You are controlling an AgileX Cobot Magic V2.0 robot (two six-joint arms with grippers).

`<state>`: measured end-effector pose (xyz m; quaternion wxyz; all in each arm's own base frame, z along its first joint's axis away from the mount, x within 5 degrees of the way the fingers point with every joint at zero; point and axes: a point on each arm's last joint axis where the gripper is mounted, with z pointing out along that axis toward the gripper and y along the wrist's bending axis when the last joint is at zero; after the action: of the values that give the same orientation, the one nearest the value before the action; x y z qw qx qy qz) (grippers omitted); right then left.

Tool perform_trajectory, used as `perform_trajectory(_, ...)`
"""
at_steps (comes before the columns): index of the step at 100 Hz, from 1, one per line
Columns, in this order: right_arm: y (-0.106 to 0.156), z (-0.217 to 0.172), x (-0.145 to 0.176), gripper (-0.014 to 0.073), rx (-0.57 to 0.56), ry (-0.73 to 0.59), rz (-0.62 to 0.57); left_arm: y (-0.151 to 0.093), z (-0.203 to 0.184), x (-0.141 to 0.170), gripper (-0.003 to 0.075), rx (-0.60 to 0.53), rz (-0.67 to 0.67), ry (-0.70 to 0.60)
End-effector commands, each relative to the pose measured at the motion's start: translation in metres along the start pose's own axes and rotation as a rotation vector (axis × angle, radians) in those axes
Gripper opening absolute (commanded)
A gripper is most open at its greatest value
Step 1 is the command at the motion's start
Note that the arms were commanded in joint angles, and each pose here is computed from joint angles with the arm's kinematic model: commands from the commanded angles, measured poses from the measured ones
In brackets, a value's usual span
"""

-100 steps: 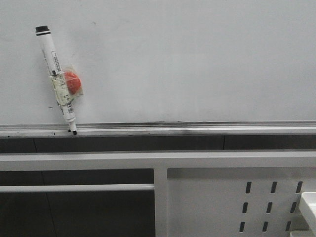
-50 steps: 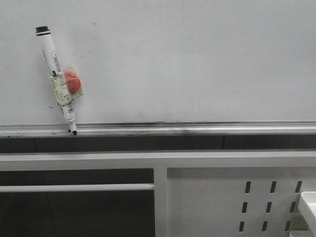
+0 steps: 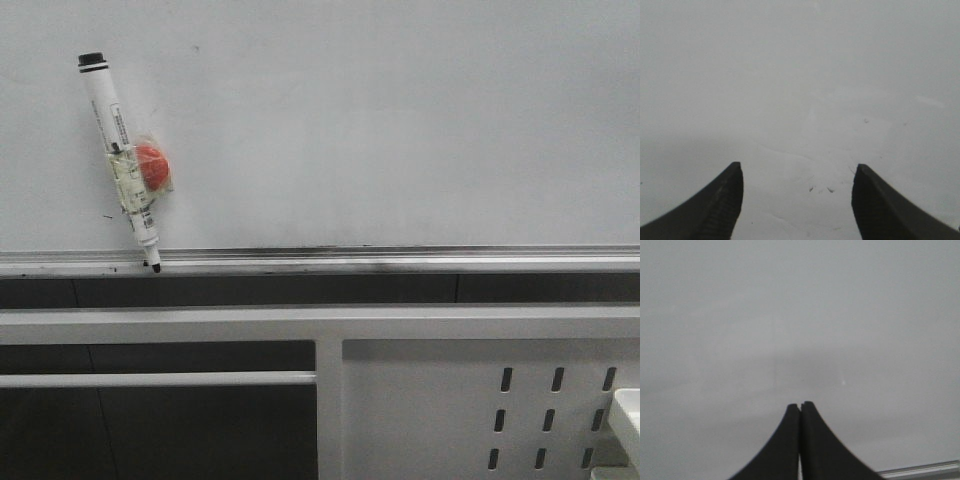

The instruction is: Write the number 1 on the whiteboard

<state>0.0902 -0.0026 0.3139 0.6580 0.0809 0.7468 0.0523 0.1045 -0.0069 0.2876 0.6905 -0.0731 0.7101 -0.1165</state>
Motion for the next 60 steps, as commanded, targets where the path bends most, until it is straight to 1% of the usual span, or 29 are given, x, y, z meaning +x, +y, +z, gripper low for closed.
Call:
perform_trajectory(1, 0.009, 0.003, -0.013, -0.0069, -0.074, -0.05, -0.05, -0.007, 0.008, -0.012, 0.0439, 0.049, 0.034, -0.067)
perform_trajectory(8, 0.015, 0.008, -0.009, -0.0069, -0.137, -0.017, -0.091, -0.012, 0.015, -0.006, 0.0439, 0.09, 0.042, -0.029)
perform_trajectory(16, 0.023, 0.014, -0.005, -0.0069, -0.196, 0.035, -0.102, -0.018, 0.023, 0.008, 0.0439, 0.145, 0.047, 0.016)
perform_trajectory(29, 0.033, 0.024, 0.001, -0.0069, -0.263, 0.088, -0.104, -0.029, 0.027, 0.034, 0.0439, 0.262, 0.058, 0.001)
perform_trajectory(42, 0.036, 0.031, 0.001, -0.0069, -0.277, 0.079, -0.079, -0.04, 0.026, 0.057, 0.0439, 0.369, 0.069, 0.032)
perform_trajectory(60, 0.037, 0.033, 0.0, -0.0069, -0.278, 0.069, -0.076, -0.054, 0.029, 0.075, 0.0439, 0.457, 0.079, 0.058)
